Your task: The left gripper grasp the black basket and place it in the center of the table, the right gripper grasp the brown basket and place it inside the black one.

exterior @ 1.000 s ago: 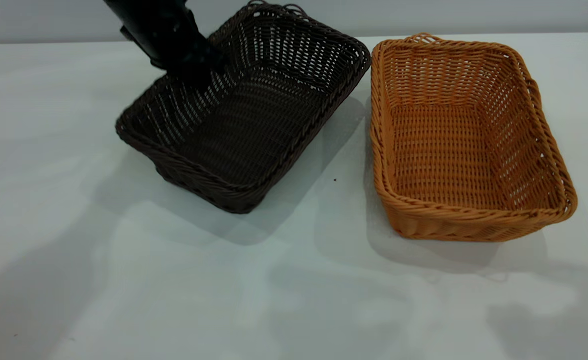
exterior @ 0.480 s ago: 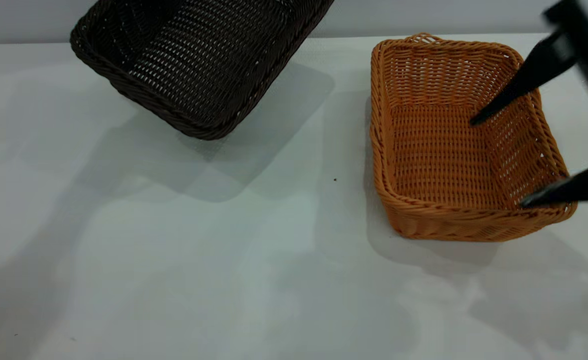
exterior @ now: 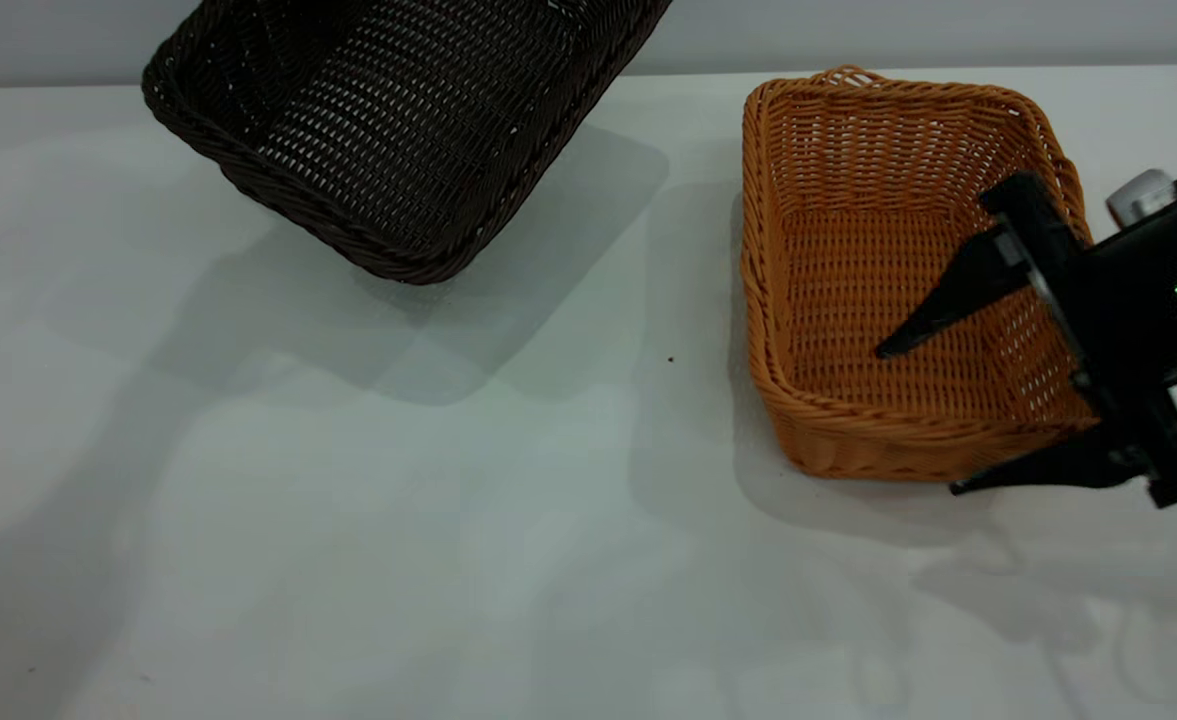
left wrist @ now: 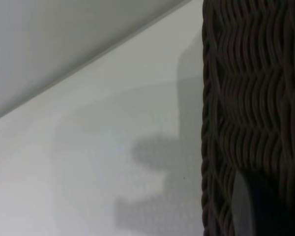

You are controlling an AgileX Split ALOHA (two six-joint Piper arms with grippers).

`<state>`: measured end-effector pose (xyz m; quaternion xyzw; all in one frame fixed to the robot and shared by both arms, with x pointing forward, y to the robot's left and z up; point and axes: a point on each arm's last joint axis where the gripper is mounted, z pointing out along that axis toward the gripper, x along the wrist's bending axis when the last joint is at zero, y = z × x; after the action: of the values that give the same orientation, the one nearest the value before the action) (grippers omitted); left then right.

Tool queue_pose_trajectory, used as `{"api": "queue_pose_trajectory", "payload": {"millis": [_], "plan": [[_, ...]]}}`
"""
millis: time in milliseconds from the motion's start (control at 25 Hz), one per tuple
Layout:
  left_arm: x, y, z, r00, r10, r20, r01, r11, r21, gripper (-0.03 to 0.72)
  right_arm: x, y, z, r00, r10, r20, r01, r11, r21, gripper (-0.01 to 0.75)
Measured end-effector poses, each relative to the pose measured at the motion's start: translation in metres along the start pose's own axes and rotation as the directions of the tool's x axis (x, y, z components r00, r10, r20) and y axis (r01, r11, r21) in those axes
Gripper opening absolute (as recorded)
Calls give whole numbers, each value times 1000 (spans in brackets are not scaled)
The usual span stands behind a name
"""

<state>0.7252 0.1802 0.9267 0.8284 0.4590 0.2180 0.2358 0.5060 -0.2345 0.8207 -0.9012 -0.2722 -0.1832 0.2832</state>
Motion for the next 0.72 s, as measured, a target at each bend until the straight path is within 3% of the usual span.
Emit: {"api": "queue_pose_trajectory", "payload": {"millis": [200,280,440,520,720], "plan": [[0,0,0,1000,-2,1,2,1000,0,76,-4,15,16,999,19,37,-18,1000,-17,526],[0,0,0,1000,-3,2,3,1000,0,76,-1,21,18,999,5,39,-4,999,-41,429],[0,0,0,1000,12,-3,-12,1000,2,76,15,36,16,999,-35,20,38,992,-117,160],[1,0,0,999,45,-7,-45,999,4,76,25,50,10,999,-53,-14,50,986,-157,75],[-1,-2,0,982,188,19,-188,982,20,76,42,91,-25,989,-109,-100,79,960,-269,69]]}}
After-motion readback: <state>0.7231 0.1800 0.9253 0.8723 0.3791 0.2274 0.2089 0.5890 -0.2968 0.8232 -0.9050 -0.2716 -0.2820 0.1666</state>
